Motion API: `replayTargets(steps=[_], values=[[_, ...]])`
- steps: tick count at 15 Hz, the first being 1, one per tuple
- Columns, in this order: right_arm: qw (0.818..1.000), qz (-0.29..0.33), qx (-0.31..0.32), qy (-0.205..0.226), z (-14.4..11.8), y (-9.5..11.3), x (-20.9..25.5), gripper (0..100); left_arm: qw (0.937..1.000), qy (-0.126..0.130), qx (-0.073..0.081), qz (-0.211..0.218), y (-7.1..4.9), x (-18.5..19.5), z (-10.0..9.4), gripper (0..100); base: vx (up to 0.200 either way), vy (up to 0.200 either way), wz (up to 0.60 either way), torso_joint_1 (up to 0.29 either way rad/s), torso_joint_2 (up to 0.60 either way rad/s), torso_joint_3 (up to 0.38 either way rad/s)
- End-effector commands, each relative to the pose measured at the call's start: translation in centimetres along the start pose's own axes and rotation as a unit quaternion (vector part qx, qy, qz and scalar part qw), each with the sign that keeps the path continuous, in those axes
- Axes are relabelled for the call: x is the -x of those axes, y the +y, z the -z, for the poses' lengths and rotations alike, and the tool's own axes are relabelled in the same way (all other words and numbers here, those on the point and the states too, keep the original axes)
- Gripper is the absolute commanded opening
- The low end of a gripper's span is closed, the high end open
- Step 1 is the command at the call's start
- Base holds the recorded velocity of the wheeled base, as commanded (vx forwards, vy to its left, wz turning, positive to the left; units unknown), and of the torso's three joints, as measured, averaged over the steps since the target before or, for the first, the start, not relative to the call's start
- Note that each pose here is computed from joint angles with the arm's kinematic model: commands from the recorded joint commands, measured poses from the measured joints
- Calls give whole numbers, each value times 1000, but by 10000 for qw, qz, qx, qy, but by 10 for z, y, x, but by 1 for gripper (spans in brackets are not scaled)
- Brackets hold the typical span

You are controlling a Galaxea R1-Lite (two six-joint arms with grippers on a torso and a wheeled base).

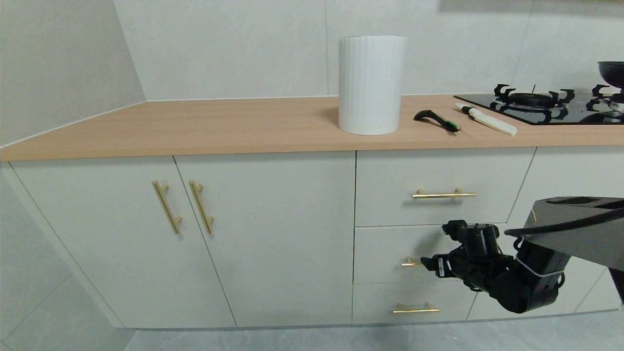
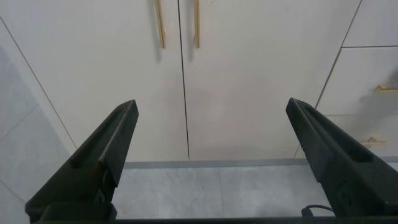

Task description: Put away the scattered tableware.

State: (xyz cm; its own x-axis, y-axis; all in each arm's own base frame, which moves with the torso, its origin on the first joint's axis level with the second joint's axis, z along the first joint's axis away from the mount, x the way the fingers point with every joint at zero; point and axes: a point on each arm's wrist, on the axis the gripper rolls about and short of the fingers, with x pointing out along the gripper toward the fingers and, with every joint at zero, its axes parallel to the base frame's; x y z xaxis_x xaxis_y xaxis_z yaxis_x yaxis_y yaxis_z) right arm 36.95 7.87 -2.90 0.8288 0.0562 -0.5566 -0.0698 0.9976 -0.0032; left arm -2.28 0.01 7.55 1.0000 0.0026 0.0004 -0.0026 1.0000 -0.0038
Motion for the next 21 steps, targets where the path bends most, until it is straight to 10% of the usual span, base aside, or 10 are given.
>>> replayTargets(steps=[1,17,21], values=[[9999,69,1,107,11,1,-14,100,10000,2,4,-3,0,0,0,100,0,0,0,0,0,0],[9983,222,-126,533,26,1,-29,100,10000,2,4,-3,0,0,0,100,0,0,0,0,0,0],[9961,-132,76,870,-3,8,29,100,10000,2,4,-3,0,0,0,100,0,0,0,0,0,0]])
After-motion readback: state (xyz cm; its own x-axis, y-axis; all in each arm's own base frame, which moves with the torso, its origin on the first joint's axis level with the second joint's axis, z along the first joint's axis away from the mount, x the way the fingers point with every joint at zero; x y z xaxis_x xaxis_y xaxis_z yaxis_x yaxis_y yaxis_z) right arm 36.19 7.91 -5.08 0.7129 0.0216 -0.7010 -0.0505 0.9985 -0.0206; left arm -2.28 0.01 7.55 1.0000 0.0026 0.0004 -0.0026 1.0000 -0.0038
